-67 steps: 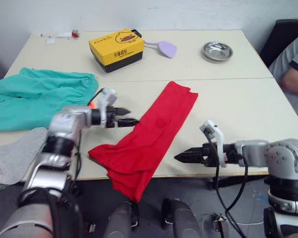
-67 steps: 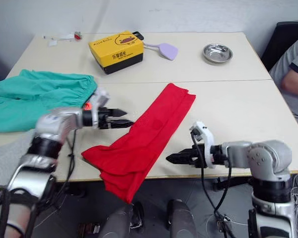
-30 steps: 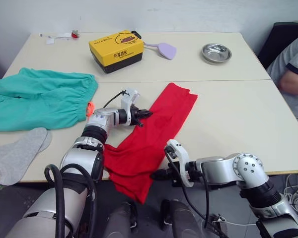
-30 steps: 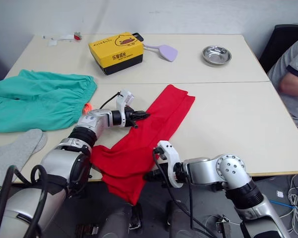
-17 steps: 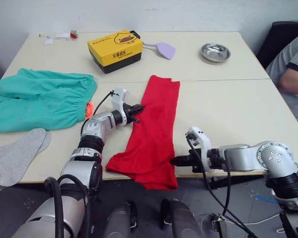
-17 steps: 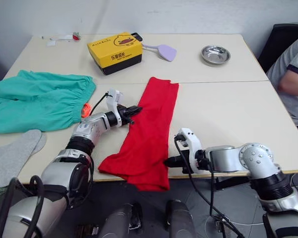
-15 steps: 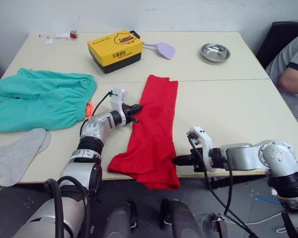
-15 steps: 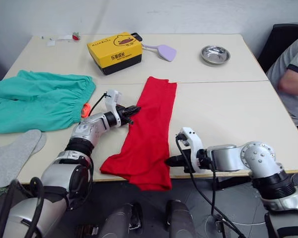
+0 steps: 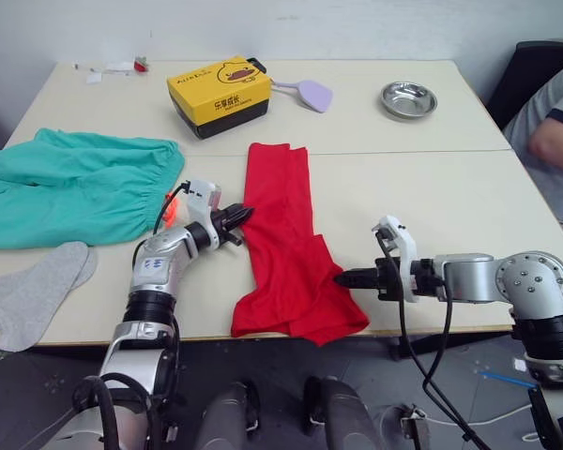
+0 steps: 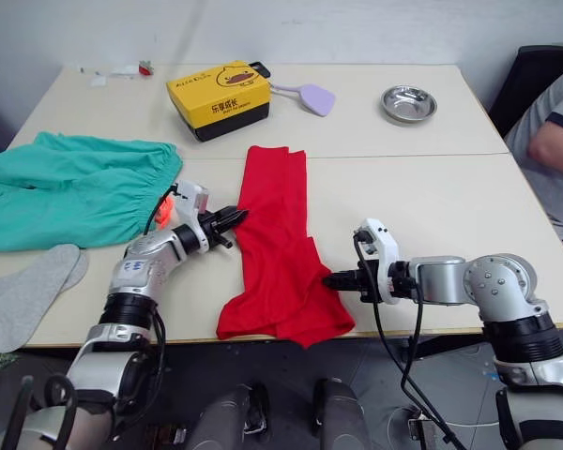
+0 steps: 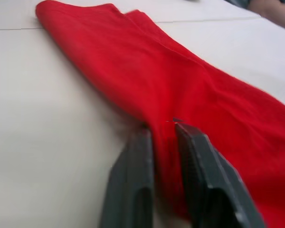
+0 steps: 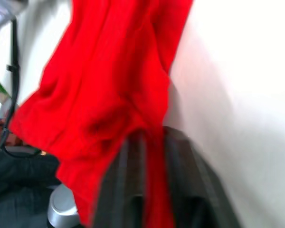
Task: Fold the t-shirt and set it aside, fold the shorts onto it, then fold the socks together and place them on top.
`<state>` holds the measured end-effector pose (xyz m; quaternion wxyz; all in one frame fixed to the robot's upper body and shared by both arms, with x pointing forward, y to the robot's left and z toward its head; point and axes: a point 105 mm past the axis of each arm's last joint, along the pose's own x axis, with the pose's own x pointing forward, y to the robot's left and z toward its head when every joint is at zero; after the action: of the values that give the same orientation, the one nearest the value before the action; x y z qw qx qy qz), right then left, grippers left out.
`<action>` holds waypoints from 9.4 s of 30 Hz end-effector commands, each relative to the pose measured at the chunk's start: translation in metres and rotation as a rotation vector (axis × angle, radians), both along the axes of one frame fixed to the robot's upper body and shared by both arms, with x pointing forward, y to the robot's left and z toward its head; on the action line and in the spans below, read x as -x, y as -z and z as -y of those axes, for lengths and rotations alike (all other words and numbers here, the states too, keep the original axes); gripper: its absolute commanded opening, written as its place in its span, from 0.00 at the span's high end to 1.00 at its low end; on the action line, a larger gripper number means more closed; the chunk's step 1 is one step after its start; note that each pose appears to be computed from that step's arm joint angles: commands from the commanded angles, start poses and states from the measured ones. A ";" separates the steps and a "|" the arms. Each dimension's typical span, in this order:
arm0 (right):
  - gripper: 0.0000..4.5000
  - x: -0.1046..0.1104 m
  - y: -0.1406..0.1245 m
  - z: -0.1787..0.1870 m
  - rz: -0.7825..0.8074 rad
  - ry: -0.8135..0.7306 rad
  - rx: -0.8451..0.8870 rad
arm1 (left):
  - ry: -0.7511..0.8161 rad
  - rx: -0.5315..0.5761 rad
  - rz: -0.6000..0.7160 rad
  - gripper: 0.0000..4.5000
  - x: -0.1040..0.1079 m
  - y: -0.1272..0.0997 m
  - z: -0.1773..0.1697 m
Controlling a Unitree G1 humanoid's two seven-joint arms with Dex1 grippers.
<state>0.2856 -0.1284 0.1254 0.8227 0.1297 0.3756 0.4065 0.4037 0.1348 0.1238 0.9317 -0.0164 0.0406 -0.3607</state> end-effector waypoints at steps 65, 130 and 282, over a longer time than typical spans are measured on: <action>1.00 0.070 0.019 0.020 1.268 -0.993 0.265 | 1.151 -0.594 0.532 0.99 0.185 0.030 -0.012; 0.78 -0.177 -0.081 0.001 0.789 0.495 0.007 | -0.187 0.284 0.037 0.70 -0.058 -0.068 -0.026; 0.00 -0.010 0.018 0.012 0.037 0.069 0.058 | 0.528 -0.258 0.270 0.00 0.136 -0.041 -0.045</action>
<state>0.3009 -0.1521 0.1228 0.8591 0.1081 0.3355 0.3711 0.2709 0.1781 0.1571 0.7988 0.1497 -0.0245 -0.5821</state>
